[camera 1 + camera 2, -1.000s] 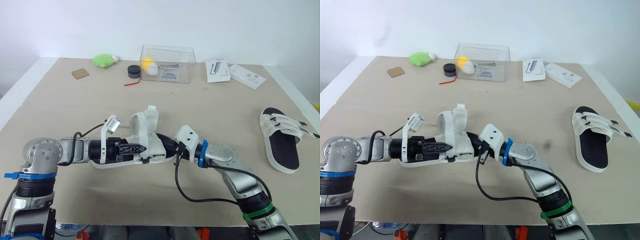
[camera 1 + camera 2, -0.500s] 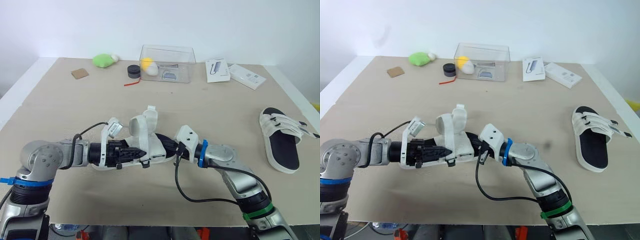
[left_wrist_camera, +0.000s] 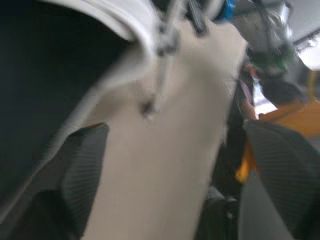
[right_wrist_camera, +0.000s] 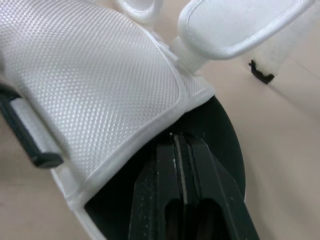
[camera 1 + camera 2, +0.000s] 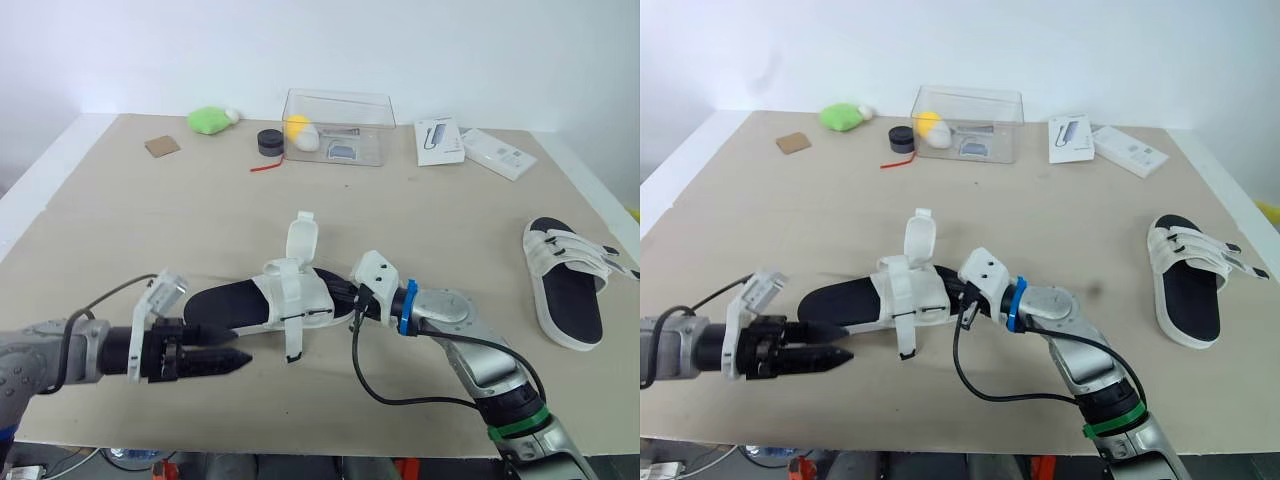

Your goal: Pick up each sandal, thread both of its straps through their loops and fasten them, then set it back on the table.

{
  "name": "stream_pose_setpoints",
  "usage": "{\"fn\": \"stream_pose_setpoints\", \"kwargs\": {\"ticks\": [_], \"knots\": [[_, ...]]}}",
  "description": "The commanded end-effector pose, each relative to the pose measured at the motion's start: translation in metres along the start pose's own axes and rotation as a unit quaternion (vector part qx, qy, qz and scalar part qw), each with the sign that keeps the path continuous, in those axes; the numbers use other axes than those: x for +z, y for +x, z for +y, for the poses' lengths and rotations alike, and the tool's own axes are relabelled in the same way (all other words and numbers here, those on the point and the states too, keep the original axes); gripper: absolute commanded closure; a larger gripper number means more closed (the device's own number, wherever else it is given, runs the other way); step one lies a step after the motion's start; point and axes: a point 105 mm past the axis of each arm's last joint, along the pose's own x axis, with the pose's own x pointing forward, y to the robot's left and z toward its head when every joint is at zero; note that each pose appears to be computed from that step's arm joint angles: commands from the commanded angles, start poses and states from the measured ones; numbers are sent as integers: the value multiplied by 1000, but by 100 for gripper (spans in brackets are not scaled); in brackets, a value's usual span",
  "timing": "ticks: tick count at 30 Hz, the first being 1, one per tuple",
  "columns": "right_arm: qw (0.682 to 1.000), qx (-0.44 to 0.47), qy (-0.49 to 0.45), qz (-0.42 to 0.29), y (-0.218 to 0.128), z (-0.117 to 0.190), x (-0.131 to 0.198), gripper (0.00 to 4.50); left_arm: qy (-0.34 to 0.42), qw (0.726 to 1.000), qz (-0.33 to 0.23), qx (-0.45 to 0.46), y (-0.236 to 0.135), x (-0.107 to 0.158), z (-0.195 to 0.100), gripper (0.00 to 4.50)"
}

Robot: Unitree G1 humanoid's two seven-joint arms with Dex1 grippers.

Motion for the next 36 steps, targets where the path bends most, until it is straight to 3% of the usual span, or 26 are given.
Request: {"fn": "stream_pose_setpoints", "kwargs": {"ticks": [1,13,16,17,18,19,20,21,22,23,24,27,36], "knots": [[999,15,16,23,5,7,-13,450,39,999,25,21,19,-19,5,3],[999,17,14,25,4,6,-13,450,69,994,-66,44,58,5,27,3],[999,15,14,25,4,6,-13,450,68,994,-71,37,62,7,27,78],[999,15,14,25,4,6,-13,450,66,995,-71,31,63,7,25,130],[999,14,14,25,4,5,-13,450,64,995,-68,24,64,5,23,130],[999,14,14,25,4,5,-12,450,62,996,-67,20,65,5,22,195],[999,14,13,25,4,5,-13,450,60,996,-65,14,65,3,20,202],[999,14,13,25,4,5,-13,450,58,996,-63,11,65,3,19,255],[999,14,13,26,3,5,-13,450,55,997,-58,3,65,0,16,255],[999,14,13,26,3,5,-13,450,53,997,-53,-2,65,-2,14,318],[999,14,12,26,3,5,-13,450,51,998,-48,-6,64,-4,12,327],[999,15,12,25,4,5,-13,450,52,998,-24,-23,62,-14,4,445],[1000,21,9,21,6,6,-11,450,71,997,26,-29,53,-33,-6,445]]}}
